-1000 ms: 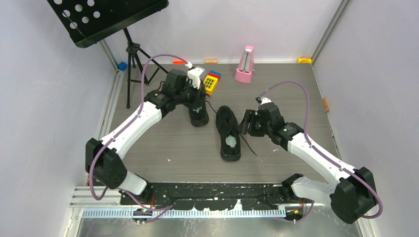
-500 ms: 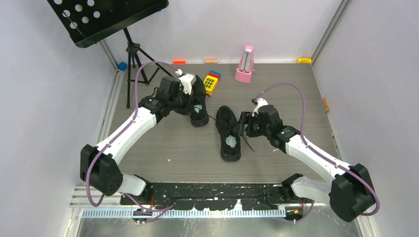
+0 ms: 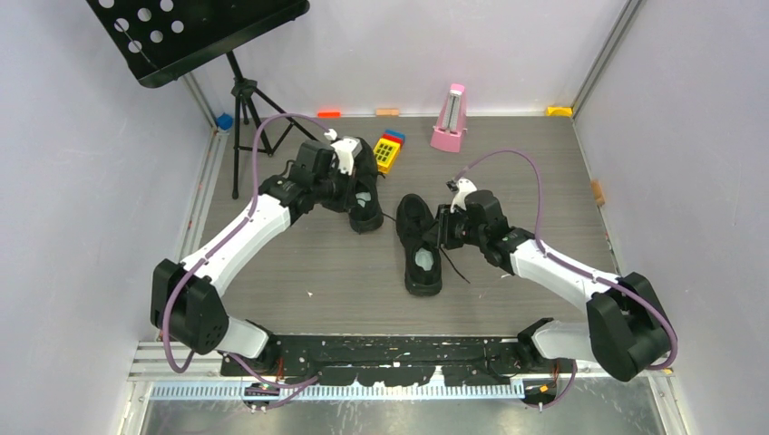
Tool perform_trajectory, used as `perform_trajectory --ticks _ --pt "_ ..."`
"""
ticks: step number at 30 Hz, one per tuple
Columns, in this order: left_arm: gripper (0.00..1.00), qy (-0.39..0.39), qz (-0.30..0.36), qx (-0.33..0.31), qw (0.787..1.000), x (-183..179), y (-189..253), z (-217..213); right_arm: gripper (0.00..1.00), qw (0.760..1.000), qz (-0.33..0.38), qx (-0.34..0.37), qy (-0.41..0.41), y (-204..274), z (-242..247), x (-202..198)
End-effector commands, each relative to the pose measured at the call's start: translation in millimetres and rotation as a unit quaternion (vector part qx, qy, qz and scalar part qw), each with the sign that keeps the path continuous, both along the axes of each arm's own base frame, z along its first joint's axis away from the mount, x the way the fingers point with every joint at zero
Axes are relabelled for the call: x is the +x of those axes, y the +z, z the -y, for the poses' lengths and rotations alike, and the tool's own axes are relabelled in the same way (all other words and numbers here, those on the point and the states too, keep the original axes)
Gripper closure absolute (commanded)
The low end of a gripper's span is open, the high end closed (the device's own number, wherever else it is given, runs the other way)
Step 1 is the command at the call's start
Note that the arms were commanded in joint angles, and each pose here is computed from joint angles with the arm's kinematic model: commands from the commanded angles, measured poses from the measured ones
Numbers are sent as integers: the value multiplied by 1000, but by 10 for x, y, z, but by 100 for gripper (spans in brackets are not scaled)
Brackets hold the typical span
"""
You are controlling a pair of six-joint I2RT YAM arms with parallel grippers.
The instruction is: Tie the shoes
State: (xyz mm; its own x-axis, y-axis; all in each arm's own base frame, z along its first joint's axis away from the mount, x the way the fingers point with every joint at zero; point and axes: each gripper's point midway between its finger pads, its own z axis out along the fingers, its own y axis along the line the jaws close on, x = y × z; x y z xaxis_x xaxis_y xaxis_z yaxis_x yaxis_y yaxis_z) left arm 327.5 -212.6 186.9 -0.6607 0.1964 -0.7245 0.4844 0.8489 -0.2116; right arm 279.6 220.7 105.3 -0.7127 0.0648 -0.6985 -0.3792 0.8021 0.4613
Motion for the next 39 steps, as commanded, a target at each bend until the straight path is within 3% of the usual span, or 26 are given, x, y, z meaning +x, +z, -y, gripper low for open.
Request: perform_trajectory --ticks 1,3,10,13,20,24,26,31,39 --pt "100 4 16 -3 1000 78 155 18 75 999 44 14 1 241 -35 128" --pt "100 10 17 3 1000 88 153 -10 83 999 44 12 -10 269 13 108" --pt "100 21 17 17 1000 66 147 -85 82 998 36 0 -49 351 208 -8" --pt "100 23 16 19 999 61 139 -99 61 998 32 -6 -58 366 268 -52" --pt "100 14 8 1 1000 29 121 -27 51 998 18 -7 -53 303 275 -103" --pt "100 13 7 0 1000 16 125 -30 51 999 16 -3 -50 250 245 -87" --pt "100 14 8 -1 1000 17 136 -29 54 999 13 -2 -47 232 218 -68" --pt "100 13 8 1 1000 4 148 -41 82 999 8 5 -43 232 183 -64" --pt "100 23 3 10 1000 1 89 -85 99 997 11 6 -77 335 336 -148"
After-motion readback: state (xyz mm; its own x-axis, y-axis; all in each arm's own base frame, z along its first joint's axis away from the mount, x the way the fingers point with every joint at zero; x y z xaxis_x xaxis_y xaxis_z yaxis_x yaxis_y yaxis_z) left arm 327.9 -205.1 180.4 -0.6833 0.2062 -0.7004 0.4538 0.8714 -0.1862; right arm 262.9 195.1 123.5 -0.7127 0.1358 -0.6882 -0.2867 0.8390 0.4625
